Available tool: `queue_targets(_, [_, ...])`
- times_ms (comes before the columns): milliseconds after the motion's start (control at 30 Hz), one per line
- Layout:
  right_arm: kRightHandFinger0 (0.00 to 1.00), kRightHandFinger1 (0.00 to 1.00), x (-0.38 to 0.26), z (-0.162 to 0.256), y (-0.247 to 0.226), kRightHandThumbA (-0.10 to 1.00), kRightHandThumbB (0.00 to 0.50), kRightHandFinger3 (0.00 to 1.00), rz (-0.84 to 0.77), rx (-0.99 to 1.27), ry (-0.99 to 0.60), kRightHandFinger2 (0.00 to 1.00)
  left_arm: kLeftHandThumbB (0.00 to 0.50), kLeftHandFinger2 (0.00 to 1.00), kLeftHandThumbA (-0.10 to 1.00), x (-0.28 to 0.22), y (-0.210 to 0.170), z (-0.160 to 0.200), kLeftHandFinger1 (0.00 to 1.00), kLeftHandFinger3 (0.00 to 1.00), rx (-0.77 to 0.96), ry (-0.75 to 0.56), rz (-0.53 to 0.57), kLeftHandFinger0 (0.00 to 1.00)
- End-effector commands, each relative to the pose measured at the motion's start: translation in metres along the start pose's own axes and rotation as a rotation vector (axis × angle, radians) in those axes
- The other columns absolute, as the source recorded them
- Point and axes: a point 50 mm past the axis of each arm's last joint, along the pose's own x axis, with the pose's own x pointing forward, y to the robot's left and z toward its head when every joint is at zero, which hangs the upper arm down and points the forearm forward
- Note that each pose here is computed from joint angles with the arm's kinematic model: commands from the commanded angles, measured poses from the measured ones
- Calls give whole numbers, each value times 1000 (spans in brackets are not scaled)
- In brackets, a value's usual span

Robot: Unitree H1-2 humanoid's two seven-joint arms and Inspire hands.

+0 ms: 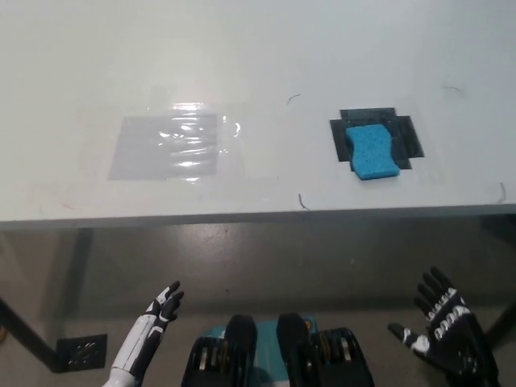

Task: A soft sponge is kept on the balc marked spot on the table infront of the robot and it uses its right hand fist to press down on it and drrags it across the table in a back and forth manner twice to clean it

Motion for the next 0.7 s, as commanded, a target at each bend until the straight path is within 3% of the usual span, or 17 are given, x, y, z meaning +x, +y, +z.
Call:
queue_targets(0, [1000,1000,19,16,-1,1000,164,1000,58,49,-12,1000,111,1000,1000,17,9,22,1000,1000,7,-97,7,1000])
queue_targets(267, [1000,1000,25,25,-4,1000,150,1000,74,24,-28,1000,156,1000,1000,26,11,31,1000,1000,23,-107,16,1000])
queue_targets(667, [1000,1000,28,26,-6,1000,146,1000,82,10,-18,1000,120,1000,1000,32,13,38,1000,1000,30,-125,7,1000])
